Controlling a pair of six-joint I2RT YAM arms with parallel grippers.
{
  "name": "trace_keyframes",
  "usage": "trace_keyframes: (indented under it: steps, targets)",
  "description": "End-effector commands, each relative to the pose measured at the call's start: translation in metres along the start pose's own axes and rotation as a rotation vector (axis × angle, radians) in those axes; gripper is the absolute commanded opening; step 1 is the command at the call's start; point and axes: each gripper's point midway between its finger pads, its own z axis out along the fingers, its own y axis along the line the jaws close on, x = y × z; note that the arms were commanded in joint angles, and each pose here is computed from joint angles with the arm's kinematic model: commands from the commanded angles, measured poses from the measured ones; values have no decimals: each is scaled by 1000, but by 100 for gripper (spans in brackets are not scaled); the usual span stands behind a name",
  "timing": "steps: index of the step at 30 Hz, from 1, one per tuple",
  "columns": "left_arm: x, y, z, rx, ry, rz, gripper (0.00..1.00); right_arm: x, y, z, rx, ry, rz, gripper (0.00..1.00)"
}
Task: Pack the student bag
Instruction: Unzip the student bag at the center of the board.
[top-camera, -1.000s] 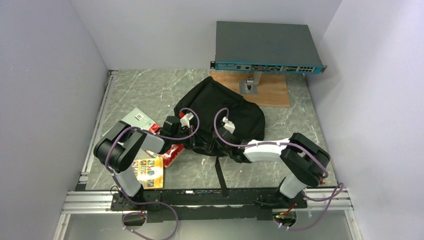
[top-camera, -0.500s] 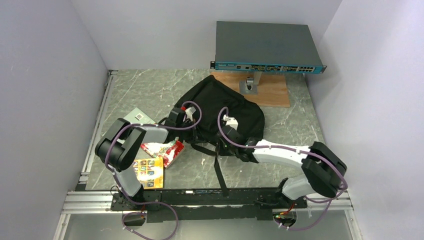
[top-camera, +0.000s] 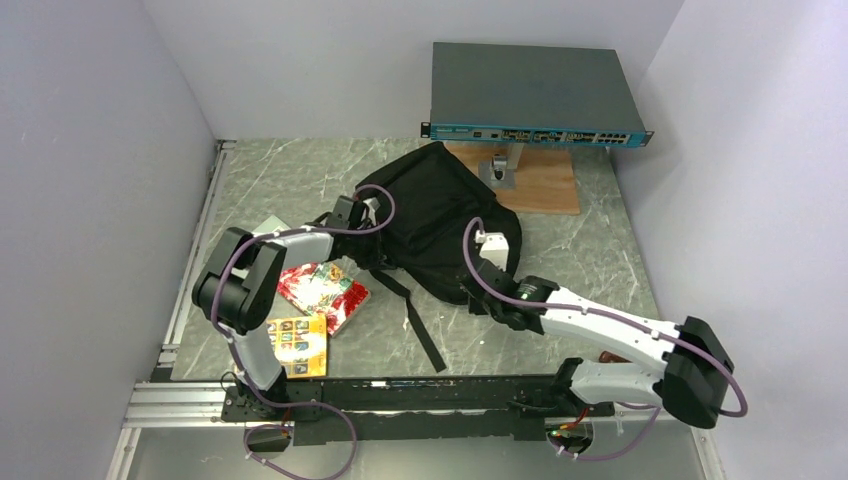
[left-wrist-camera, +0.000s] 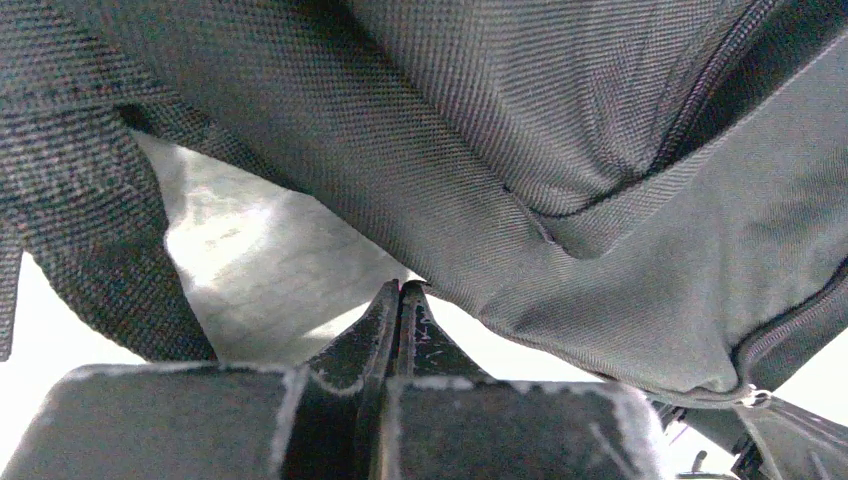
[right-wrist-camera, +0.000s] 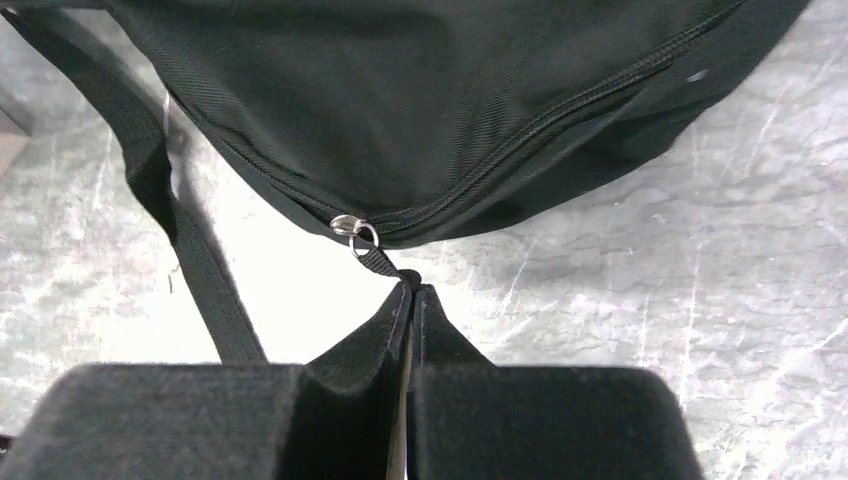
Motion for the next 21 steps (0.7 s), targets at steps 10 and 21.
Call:
trace_keyframes:
  steps: [10, 21]
  targets:
    - [-6, -33, -73, 211, -225, 278, 54, -32, 21, -18, -203, -168, -132, 0]
    - [74, -125, -71, 422, 40, -199, 54, -37, 33, -19, -270, -199, -169, 0]
